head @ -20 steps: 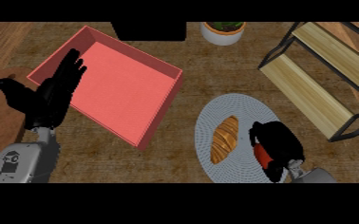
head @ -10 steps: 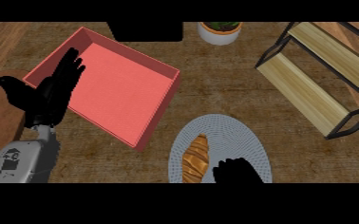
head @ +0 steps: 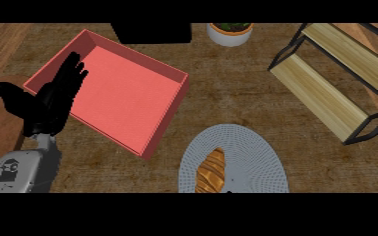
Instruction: Pick the bell pepper from the placemat and place it in the tiered shelf
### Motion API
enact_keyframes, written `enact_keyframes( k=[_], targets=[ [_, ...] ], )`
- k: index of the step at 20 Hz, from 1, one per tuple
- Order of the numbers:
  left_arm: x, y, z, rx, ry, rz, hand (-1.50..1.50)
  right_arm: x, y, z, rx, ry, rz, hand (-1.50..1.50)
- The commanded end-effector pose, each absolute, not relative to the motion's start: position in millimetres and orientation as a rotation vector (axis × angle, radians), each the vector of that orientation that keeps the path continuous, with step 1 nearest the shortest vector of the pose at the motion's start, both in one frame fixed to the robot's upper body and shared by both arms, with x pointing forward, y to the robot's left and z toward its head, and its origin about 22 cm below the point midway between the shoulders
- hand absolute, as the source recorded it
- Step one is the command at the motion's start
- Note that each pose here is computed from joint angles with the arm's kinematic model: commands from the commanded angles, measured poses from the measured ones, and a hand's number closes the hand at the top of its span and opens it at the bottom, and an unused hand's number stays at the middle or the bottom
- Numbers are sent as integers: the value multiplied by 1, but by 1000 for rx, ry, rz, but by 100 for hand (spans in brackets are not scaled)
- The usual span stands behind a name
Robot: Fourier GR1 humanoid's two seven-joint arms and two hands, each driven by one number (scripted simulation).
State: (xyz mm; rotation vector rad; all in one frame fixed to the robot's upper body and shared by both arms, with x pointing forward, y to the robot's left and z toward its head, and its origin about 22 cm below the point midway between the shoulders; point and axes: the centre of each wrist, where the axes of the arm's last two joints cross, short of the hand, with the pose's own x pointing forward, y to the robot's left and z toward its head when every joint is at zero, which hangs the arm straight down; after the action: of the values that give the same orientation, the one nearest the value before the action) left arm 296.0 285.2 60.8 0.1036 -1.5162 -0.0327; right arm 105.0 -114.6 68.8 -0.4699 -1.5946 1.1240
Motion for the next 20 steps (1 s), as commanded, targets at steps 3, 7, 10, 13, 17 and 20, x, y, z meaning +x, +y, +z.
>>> enact_keyframes(
  k=[3, 7, 10, 13, 17, 20],
  targets=[
    [295, 276, 54, 102, -1513, -44, 0, 85, -145, 147, -518, -1791, 806, 150],
    [294, 278, 69, 88, -1536, -46, 0, 82, -160, 171, -572, -1787, 711, 150],
    [293, 272, 56, 83, -1527, -58, 0, 81, -157, 185, -581, -1799, 659, 150],
    [291, 278, 70, 98, -1535, -52, 0, 84, -175, 200, -749, -1796, 633, 150],
    [292, 284, 60, 94, -1518, -33, 0, 110, -187, 203, -824, -1750, 606, 150],
    [300, 276, 69, 104, -1533, -34, 0, 119, -193, 211, -859, -1737, 555, 150]
  ],
)
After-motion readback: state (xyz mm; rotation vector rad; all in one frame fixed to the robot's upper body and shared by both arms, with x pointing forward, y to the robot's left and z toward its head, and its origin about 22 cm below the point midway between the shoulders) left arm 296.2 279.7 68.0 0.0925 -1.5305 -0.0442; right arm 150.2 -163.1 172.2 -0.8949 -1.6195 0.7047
